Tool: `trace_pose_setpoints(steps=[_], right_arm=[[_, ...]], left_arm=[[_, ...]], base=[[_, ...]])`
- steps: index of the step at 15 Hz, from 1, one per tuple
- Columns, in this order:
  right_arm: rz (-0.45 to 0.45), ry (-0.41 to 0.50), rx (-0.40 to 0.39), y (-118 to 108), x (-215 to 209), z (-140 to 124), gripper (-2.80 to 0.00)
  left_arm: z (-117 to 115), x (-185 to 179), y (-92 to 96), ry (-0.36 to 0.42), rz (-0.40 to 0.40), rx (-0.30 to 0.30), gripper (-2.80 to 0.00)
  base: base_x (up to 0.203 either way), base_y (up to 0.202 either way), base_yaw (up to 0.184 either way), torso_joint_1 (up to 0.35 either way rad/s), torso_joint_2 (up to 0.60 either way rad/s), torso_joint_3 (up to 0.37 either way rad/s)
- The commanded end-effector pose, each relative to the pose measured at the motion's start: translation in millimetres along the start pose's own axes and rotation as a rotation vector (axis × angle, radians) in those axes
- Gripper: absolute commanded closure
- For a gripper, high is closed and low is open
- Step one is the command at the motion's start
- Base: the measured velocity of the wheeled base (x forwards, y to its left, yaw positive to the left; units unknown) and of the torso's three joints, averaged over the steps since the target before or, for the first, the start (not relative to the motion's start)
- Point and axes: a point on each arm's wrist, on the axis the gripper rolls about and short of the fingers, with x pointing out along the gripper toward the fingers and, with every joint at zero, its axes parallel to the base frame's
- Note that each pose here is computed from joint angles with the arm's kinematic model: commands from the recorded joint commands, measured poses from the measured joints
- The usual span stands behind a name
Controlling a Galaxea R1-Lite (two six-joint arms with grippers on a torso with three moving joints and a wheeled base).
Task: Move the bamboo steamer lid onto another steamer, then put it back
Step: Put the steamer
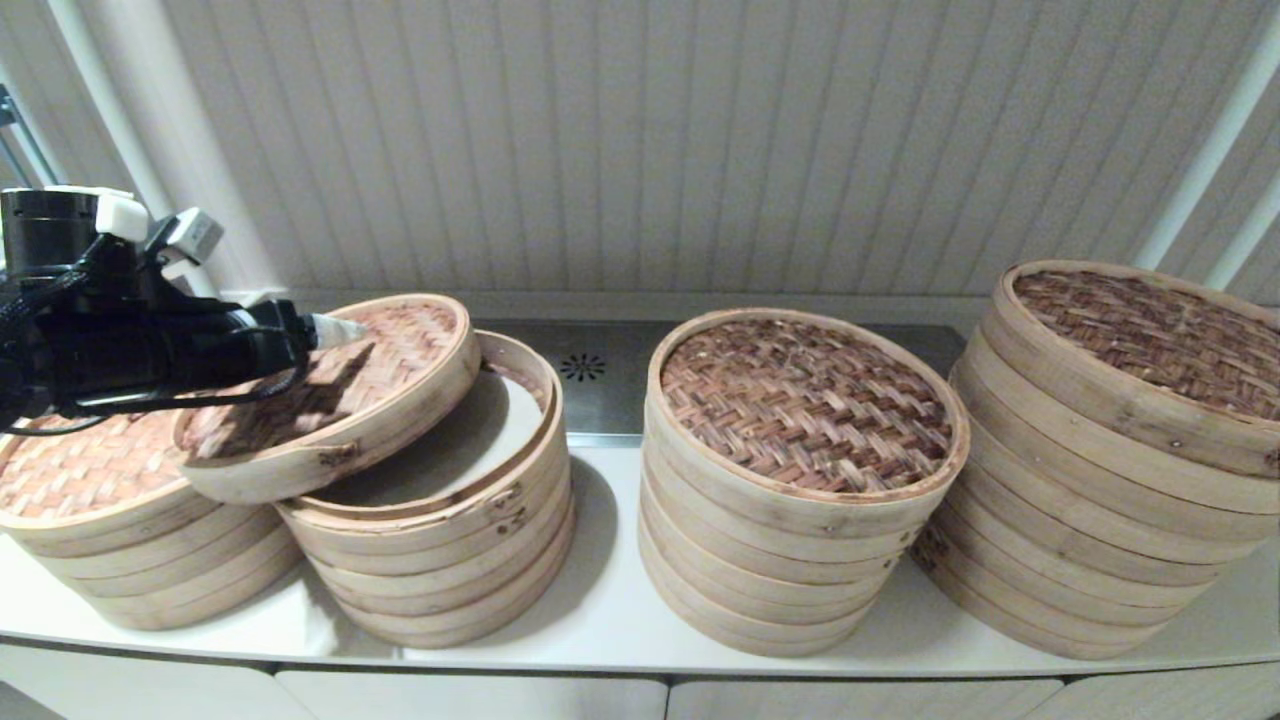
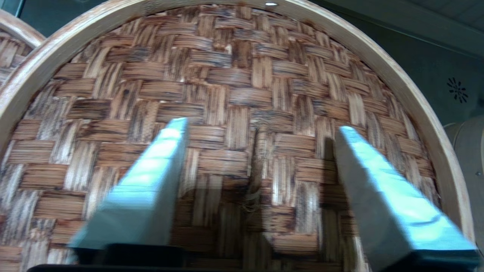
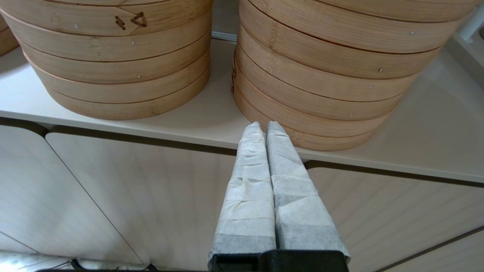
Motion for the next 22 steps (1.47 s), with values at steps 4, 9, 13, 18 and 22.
trace_pose_setpoints(steps=[4, 9, 13, 18, 22], right_arm=[[0.003, -0.004, -0.003, 0, 0, 0, 0.0], [0.003, -0.004, -0.003, 0, 0, 0, 0.0], [0.003, -0.004, -0.003, 0, 0, 0, 0.0], [0.003, -0.003, -0.003, 0, 0, 0, 0.0], [0.003, -0.003, -0.003, 0, 0, 0, 0.0]], left_arm=[[-7, 2, 2.4, 0.024, 0.008, -0.006, 0.0], [-10, 2, 3.5, 0.003, 0.006, 0.002, 0.0], [-10, 4, 3.8, -0.029, 0.0, 0.009, 0.0], [0, -6, -1.8, -0.067, -0.008, 0.019, 0.0], [4, -13, -5.0, -0.087, -0.014, 0.025, 0.0]], base=[[0.0, 0.0, 0.0, 0.0, 0.0, 0.0], [0.0, 0.0, 0.0, 0.0, 0.0, 0.0], [0.0, 0.0, 0.0, 0.0, 0.0, 0.0], [0.0, 0.0, 0.0, 0.0, 0.0, 0.0], [0.0, 0.0, 0.0, 0.0, 0.0, 0.0]])
